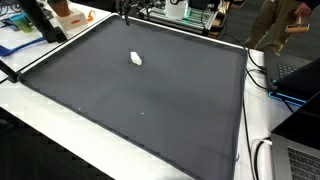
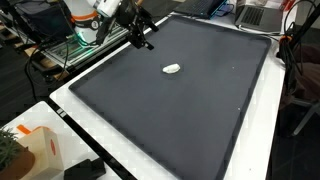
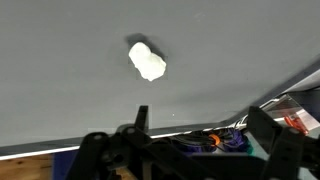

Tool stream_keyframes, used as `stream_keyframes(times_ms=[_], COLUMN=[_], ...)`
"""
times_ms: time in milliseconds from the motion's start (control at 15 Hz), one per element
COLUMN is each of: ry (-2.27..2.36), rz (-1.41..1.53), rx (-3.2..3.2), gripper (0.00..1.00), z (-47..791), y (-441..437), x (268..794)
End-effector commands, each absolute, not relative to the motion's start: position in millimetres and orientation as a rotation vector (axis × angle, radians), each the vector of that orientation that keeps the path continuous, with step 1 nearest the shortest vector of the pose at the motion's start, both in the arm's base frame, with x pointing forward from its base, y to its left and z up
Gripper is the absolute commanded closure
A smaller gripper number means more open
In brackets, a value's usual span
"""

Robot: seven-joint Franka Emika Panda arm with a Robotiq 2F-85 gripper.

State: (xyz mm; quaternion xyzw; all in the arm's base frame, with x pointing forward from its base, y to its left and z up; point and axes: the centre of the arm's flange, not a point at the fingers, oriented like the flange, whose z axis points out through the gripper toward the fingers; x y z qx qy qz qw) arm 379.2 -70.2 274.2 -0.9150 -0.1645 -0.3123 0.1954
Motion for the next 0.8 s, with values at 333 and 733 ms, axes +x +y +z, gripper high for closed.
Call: stream_keyframes(times_ms=[333, 733], ry=[-0.491, -0.499], rz=[-0.978, -0.993], rx=[-2.648, -2.684], gripper=[0.0, 0.0], z=[254, 267], y=[-75, -79], x=[374, 374])
